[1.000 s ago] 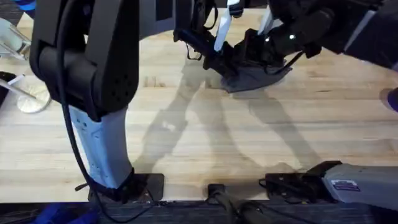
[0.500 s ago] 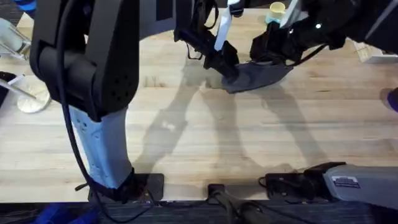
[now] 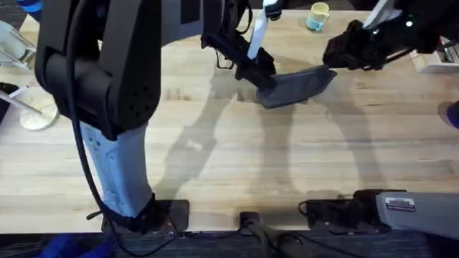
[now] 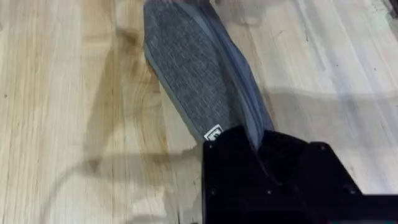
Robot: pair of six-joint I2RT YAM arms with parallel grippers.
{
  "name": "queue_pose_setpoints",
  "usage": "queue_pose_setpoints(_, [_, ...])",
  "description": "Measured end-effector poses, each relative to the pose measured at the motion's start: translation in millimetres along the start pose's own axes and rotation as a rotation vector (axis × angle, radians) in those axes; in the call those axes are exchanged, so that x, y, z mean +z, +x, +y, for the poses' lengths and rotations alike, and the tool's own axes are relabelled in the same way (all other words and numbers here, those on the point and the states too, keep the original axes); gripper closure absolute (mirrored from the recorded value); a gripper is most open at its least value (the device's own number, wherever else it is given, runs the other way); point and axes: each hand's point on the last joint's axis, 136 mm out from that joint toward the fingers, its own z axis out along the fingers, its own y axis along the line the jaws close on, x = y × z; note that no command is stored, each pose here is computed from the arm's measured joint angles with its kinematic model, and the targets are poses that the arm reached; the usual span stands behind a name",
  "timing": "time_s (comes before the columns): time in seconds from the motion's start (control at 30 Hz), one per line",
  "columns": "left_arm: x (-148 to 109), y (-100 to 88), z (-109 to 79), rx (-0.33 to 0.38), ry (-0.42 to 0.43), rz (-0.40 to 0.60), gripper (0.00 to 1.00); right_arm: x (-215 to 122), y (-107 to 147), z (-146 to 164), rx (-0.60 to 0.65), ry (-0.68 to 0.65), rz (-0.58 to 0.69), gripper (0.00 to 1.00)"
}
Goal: Unzip the bag, pick up the pens from the table one at a time and place them inside, then zip the bag closed.
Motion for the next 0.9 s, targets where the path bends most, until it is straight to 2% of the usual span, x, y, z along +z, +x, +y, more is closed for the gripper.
queue_pose_setpoints(0.53, [7.0, -4.9, -3.9, 0.019, 0.012, 0.000, 0.957, 11.3, -15.4, -69.0, 0.155, 0.070, 0.017, 0.969])
queue_pose_setpoints(0.9, [7.2, -5.3, -3.4, 0.022, 0.011, -0.001, 0.956, 57.5, -6.3, -97.4, 0.224, 0.084, 0.115, 0.968])
